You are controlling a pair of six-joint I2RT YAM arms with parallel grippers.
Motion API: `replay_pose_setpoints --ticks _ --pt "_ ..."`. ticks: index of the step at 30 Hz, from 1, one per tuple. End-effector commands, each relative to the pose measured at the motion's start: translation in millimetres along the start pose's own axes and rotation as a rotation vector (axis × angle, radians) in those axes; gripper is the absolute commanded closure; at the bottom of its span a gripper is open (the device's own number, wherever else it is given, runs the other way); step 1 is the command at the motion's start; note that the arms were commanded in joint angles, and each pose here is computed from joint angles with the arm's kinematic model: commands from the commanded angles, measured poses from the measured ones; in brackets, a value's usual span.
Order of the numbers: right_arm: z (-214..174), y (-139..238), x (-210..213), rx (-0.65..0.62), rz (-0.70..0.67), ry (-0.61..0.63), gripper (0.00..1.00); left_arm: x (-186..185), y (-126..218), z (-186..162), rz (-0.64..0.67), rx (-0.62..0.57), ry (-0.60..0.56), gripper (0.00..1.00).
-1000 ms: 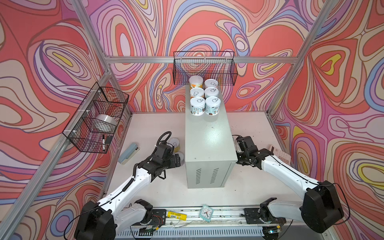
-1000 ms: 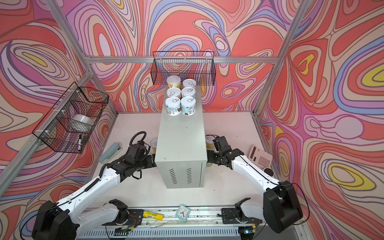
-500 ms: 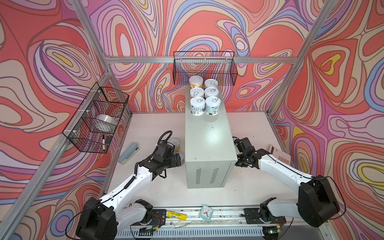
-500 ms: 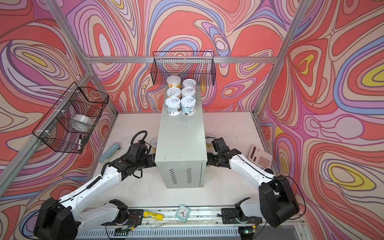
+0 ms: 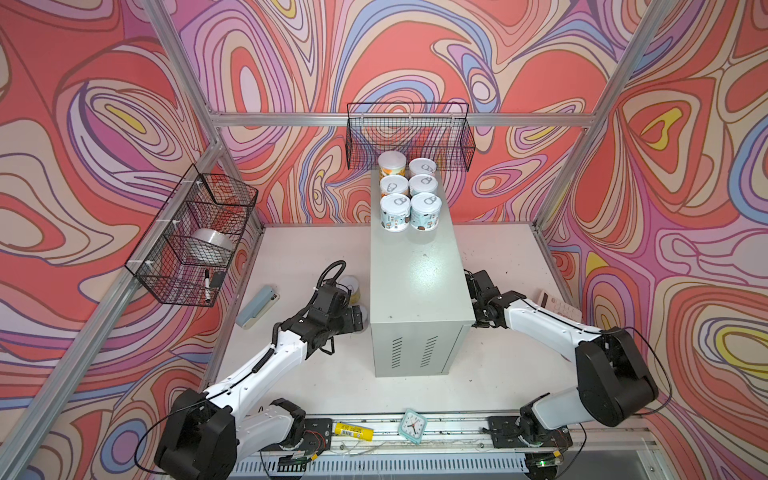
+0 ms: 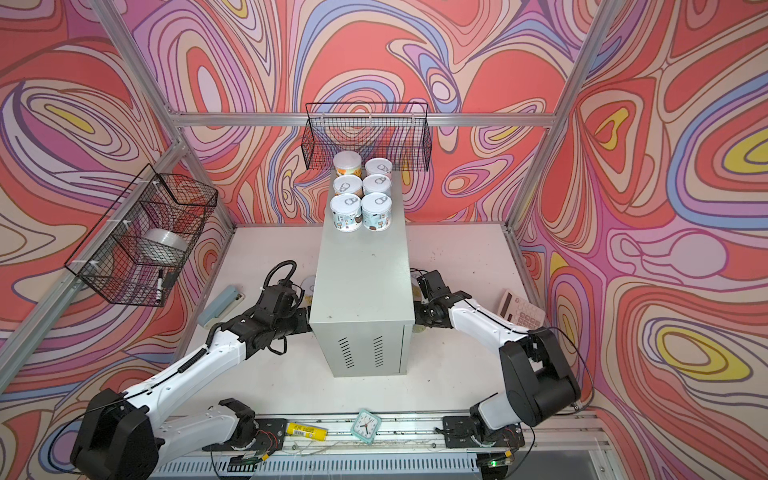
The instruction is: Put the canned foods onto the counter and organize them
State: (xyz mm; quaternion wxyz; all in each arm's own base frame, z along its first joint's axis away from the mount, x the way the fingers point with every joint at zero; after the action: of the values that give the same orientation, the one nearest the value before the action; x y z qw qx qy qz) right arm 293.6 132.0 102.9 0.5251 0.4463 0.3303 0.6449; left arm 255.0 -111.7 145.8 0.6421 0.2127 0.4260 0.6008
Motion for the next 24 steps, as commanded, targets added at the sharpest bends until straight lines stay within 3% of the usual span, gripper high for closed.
replay_pose_setpoints --ticks 1,24 --pt "9 -8 -8 -0.034 -0.076 -0.009 0.14 -7 2 10 -0.014 -0.03 -0.011 0.06" --pt "32 -24 -17 -0.07 -0.216 0.011 0.13 -10 -4 9 -0.035 -0.027 0.0 0.07"
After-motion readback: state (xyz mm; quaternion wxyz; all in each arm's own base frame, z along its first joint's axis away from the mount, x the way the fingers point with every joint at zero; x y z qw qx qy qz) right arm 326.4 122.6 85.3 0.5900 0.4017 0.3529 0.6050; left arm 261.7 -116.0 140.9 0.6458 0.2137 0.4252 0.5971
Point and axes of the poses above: each gripper's point midway between its finger pads, its own y axis back along the fingers, its own x axis along the line the jaws close on, z = x × y, the point moved 5 cm from there along y, back along the fingers, and after that the axes turned 2 degrees about y, right-handed, at the moved point
